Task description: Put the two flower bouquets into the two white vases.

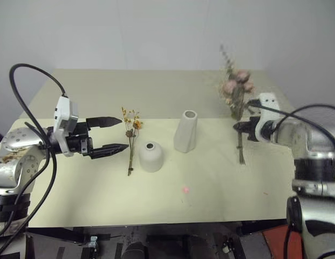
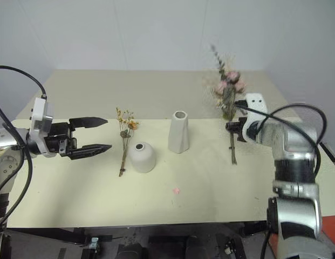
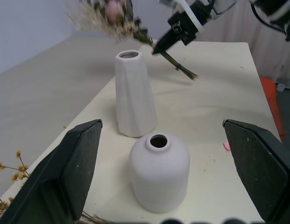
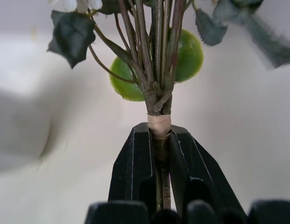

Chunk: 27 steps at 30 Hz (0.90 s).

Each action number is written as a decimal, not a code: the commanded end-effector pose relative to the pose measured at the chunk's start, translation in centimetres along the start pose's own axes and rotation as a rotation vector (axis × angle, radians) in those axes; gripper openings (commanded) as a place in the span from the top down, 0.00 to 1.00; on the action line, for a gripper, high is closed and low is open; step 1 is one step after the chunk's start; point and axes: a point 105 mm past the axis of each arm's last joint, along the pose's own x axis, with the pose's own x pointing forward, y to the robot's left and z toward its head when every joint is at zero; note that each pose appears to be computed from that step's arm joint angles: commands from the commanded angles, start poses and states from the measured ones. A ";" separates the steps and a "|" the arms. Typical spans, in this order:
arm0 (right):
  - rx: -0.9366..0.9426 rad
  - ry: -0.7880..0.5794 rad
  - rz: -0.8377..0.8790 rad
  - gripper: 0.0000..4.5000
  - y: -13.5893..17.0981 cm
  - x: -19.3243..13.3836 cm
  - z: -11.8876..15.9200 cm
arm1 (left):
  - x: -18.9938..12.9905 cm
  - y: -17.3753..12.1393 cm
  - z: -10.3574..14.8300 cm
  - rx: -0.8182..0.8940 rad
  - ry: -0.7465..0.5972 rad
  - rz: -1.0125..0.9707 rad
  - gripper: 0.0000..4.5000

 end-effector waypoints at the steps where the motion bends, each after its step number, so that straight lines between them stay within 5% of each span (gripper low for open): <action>1: -0.062 -0.405 0.051 0.95 1.7 -3.3 6.5 | 0.0 0.3 1.1 0.048 -0.017 -0.012 0.00; 7: 0.003 -0.661 0.298 0.95 7.5 -5.4 10.3 | 0.4 1.0 1.2 0.058 -0.013 -0.022 0.00; 12: 0.026 -0.730 0.387 0.95 10.3 -5.8 12.0 | 0.5 1.3 1.3 0.068 -0.010 -0.025 0.00; 27: 0.020 -0.799 0.475 0.95 12.5 -5.6 13.7 | 0.3 1.2 1.3 0.072 -0.004 -0.015 0.00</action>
